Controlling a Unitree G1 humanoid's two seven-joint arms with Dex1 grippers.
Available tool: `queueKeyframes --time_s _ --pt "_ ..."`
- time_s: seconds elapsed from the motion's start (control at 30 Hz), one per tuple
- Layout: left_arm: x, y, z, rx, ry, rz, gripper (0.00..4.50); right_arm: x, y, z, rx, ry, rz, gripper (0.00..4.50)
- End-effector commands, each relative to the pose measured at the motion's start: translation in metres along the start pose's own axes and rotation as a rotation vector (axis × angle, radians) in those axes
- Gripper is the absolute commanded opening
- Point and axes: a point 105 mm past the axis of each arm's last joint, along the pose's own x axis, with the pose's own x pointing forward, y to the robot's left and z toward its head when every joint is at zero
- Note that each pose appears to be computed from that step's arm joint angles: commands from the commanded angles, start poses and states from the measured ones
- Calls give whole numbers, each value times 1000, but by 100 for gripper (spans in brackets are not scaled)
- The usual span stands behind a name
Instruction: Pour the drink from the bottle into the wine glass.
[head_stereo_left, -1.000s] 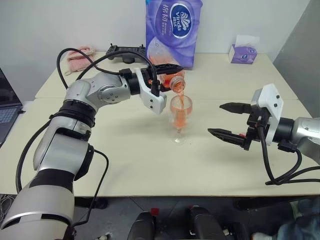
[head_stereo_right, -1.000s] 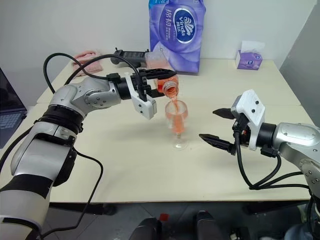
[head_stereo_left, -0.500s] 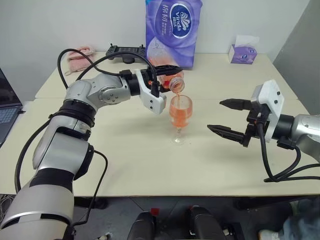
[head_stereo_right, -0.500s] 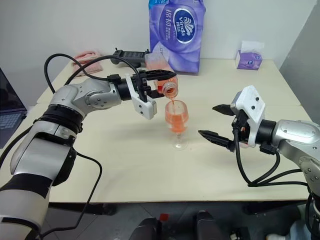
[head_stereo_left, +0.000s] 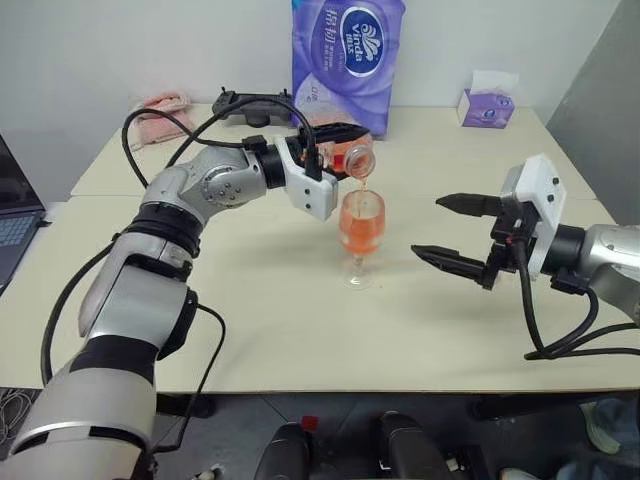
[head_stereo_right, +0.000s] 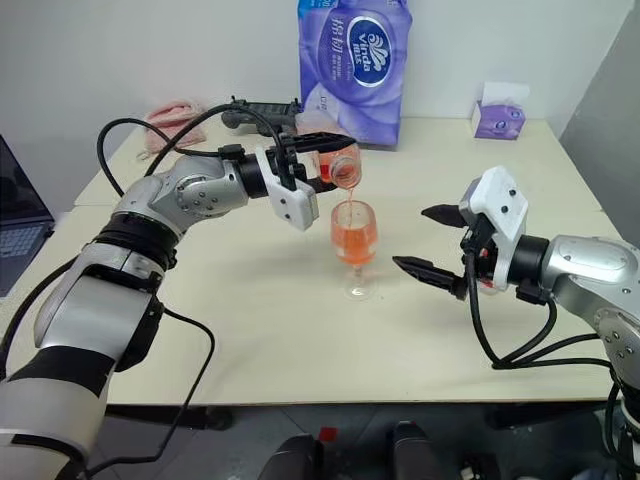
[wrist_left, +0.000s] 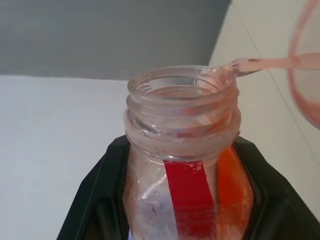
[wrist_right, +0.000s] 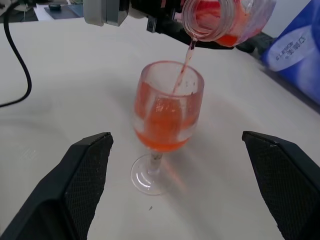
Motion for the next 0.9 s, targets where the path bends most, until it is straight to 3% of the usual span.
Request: queueKeyframes --time_s 0.03,0.17,0.3,0.37,0.47,0.57,0.7,0.9 --pt "-10 16 -3 -133 -4 96 212 -1 -3 16 -25 -56 -1 450" --pt "-19 27 -6 -325 -19 199 212 -2 -9 52 16 -212 27 450" --pt "-35 39 -23 -558 34 345 212 5 -11 55 5 -183 33 450" --pt "-49 38 -43 -698 141 429 212 15 -11 54 -48 -137 22 450" --pt "-81 23 -76 -900 353 571 212 36 -12 56 -74 -103 10 450" --pt "-113 2 -92 -1039 495 706 212 54 -6 63 -67 -102 45 450" --pt "-134 -20 -97 -1192 555 822 212 64 5 72 -56 -119 124 450" --pt "-156 -49 -98 -1183 659 836 212 67 8 71 -83 -106 164 450"
